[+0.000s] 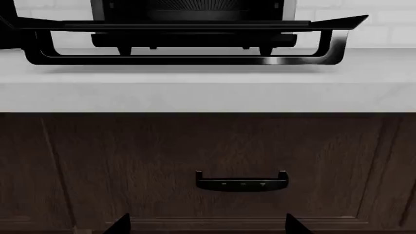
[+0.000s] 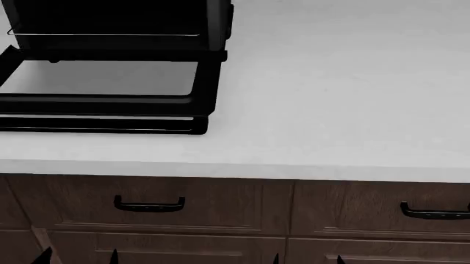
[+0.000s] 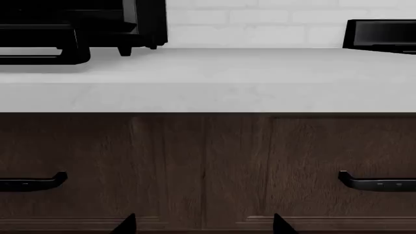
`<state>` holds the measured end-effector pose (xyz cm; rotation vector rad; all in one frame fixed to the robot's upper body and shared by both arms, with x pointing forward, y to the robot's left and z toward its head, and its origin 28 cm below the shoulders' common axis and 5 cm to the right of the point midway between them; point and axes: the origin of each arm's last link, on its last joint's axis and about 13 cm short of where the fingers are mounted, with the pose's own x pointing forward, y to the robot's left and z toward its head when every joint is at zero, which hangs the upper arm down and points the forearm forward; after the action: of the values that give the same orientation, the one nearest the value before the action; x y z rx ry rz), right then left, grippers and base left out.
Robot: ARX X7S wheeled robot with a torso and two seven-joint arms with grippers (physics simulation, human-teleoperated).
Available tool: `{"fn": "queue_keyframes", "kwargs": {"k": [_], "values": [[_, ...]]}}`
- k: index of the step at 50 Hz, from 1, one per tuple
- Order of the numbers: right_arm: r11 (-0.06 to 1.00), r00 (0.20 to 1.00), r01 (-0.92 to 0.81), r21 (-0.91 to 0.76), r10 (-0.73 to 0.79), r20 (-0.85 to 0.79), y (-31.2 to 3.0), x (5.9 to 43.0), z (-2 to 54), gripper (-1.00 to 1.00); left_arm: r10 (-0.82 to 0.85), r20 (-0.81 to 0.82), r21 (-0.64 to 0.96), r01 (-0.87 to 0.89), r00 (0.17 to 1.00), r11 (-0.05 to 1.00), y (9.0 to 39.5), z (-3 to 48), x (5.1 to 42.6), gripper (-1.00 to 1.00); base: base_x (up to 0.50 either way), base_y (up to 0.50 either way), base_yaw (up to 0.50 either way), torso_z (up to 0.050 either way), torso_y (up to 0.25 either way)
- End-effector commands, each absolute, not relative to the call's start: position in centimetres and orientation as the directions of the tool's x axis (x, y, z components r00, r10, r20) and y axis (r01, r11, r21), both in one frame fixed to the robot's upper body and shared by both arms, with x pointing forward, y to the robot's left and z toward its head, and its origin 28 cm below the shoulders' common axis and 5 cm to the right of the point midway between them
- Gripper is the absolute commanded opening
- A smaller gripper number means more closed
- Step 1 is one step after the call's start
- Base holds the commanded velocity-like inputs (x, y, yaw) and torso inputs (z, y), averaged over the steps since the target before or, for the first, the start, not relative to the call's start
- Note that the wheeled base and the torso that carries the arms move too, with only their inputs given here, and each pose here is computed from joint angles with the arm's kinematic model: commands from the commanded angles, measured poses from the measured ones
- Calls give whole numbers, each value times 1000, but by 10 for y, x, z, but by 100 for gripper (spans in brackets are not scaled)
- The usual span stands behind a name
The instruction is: Fully slide the toaster oven rack0 out.
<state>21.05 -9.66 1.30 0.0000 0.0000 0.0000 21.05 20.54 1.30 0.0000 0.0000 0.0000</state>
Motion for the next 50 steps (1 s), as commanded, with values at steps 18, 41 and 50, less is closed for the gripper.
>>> {"fn": "queue_keyframes", "kwargs": {"k": [18,41,50], "values": [[990,997,-32,-136,42,68,-101,220,100,100,16,179,96,-33,984,995,204,101,203,100,0,0,0,0,0],[976,972,-68,-206,111,205,-102,240,238,100,-15,328,186,-50,945,981,211,218,216,100,0,0,0,0,0],[975,971,-65,-212,111,213,-101,240,240,100,-32,339,168,-27,940,985,213,226,214,100,0,0,0,0,0]]}}
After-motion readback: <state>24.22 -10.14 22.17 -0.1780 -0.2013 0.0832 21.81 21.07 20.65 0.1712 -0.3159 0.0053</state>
